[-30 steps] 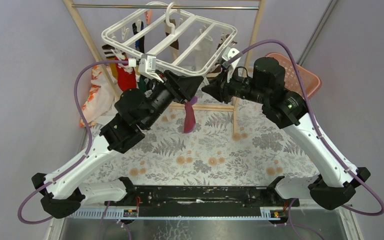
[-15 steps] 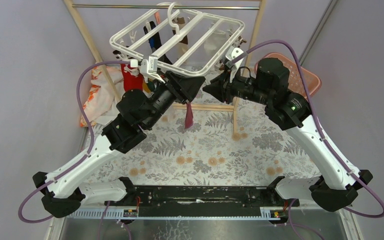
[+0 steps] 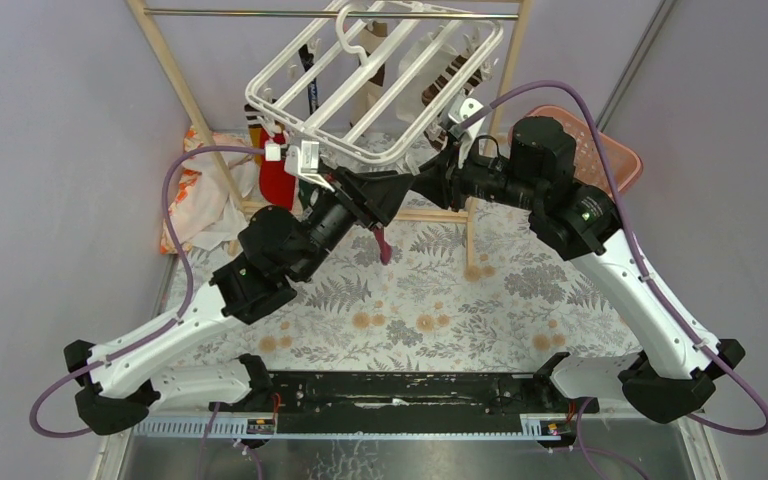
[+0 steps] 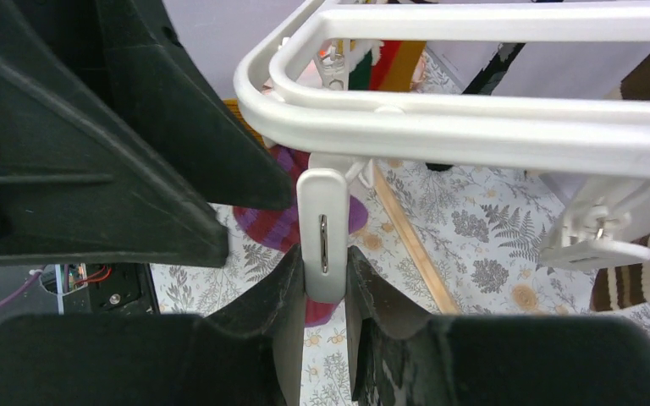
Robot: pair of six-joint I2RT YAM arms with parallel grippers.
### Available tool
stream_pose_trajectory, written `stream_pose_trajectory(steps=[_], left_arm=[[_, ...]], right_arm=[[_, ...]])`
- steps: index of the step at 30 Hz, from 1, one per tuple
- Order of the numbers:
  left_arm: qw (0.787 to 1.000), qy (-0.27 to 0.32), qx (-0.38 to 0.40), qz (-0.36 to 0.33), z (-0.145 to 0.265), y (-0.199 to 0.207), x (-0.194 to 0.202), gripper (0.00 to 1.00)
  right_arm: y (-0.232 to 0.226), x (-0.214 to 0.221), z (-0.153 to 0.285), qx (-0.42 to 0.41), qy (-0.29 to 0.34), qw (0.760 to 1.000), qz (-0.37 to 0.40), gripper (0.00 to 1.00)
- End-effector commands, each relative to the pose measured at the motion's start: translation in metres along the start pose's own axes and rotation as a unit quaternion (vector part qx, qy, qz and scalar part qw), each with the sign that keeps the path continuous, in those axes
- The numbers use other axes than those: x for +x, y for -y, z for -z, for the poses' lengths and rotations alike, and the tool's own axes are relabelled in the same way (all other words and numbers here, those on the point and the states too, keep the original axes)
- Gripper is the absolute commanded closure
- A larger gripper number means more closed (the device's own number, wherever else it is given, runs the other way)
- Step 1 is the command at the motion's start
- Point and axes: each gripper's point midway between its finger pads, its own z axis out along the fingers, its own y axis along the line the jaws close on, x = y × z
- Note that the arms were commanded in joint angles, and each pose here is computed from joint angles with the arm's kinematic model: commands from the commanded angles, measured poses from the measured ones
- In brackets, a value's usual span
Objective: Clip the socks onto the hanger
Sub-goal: Open the clamp at the hanger.
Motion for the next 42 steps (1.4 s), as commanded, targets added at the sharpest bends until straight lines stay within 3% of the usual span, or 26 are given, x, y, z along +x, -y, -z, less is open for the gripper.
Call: stream_pose_trajectory(steps=[1,13,20,31,42], left_arm=[[0.998,0.064,-0.001,0.007,0.012,0.005,-0.033,0.49],[0.998,0.058,-0.009,0.01,0.012,0.0,-0.008,0.49],[0.992,0.121,-0.025,0.004,0.019,-0.009,0.0,0.49],[0.988,0.151,-0.039,-0.018,0.023,0.001,-0.023,0.49],[0.987,0.152,-0.04,-0.035,0.012,0.014,-0.034,0.56]], right_arm=[[-0.006,-0.023,0.002,-0.012,0.031,0.999,0.003,1.0],[-0.008,-0.026,-0.001,-0.02,0.036,0.999,-0.002,1.0],[-0.008,-0.022,-0.001,-0.021,0.03,0.999,-0.006,1.0],[-0.01,-0.019,0.004,-0.019,0.03,0.999,-0.004,1.0],[-0.016,-0.021,0.008,-0.03,0.033,0.999,-0.005,1.0]])
